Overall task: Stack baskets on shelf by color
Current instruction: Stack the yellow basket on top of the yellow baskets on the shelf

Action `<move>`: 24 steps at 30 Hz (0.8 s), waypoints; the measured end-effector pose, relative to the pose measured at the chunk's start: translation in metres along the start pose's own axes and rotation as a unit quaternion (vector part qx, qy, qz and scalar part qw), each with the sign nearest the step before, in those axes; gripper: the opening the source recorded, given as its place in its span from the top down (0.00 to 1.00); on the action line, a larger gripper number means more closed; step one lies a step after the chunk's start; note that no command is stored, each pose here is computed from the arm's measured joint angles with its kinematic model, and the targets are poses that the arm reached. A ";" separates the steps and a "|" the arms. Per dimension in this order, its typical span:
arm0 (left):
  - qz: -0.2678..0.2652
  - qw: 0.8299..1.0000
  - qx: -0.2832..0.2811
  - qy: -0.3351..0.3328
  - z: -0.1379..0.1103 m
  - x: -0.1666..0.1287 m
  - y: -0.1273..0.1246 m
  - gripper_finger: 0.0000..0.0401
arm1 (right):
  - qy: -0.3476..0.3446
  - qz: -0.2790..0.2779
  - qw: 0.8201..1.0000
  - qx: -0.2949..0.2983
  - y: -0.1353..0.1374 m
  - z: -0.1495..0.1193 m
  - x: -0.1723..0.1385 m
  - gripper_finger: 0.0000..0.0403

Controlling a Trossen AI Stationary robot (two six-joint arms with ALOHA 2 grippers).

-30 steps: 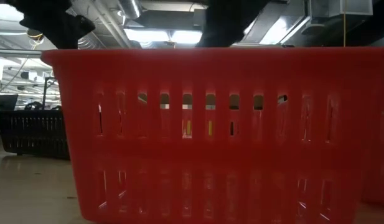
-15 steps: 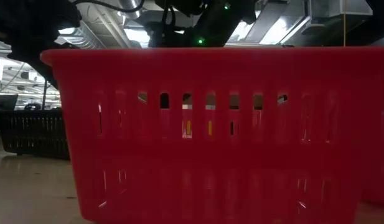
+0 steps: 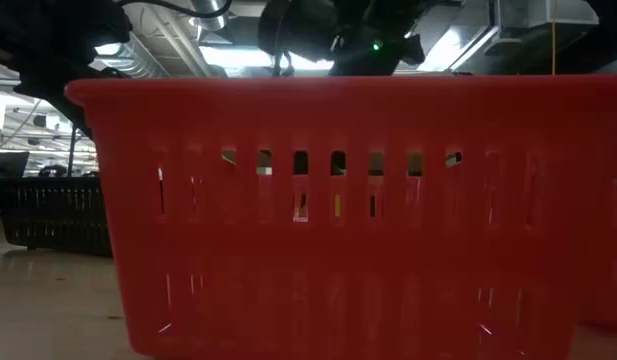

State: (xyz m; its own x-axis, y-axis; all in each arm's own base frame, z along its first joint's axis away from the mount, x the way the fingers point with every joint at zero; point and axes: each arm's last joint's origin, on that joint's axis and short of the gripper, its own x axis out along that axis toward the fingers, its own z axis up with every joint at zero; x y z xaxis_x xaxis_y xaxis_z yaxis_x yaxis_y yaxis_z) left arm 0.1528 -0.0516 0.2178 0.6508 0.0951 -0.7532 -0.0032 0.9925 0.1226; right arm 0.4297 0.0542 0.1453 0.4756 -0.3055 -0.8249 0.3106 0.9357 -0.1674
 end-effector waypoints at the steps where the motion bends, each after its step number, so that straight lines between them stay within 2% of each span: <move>1: 0.000 1.000 -0.001 0.000 0.000 0.000 0.000 1.00 | 0.007 0.008 1.000 0.006 0.000 -0.002 0.001 0.77; 4: 0.001 1.000 -0.002 -0.001 0.000 0.000 0.000 1.00 | 0.020 0.032 0.999 0.028 0.001 -0.005 0.002 0.80; 8: 0.007 1.000 -0.005 -0.010 0.002 0.000 0.000 1.00 | 0.021 0.035 0.999 0.021 0.004 -0.006 0.001 0.96; 12: 0.005 1.000 -0.004 -0.016 0.003 0.000 0.000 1.00 | 0.022 0.049 0.999 -0.003 0.010 0.000 -0.007 0.99; 18: 0.005 0.999 0.031 -0.020 0.004 0.000 0.000 1.00 | 0.042 0.049 0.996 -0.059 0.022 0.023 -0.049 1.00; 24: 0.003 0.999 0.031 -0.030 0.006 0.000 -0.001 1.00 | 0.046 0.049 0.990 -0.126 0.028 0.051 -0.107 1.00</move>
State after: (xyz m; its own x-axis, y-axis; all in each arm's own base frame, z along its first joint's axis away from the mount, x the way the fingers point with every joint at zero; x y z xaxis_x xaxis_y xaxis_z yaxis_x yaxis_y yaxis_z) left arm 0.1571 -0.0528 0.2215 0.6952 0.0945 -0.7125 0.0382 0.9851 0.1679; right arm 0.4294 0.1046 0.2564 0.4126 -0.2046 -0.8876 0.0470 0.9779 -0.2035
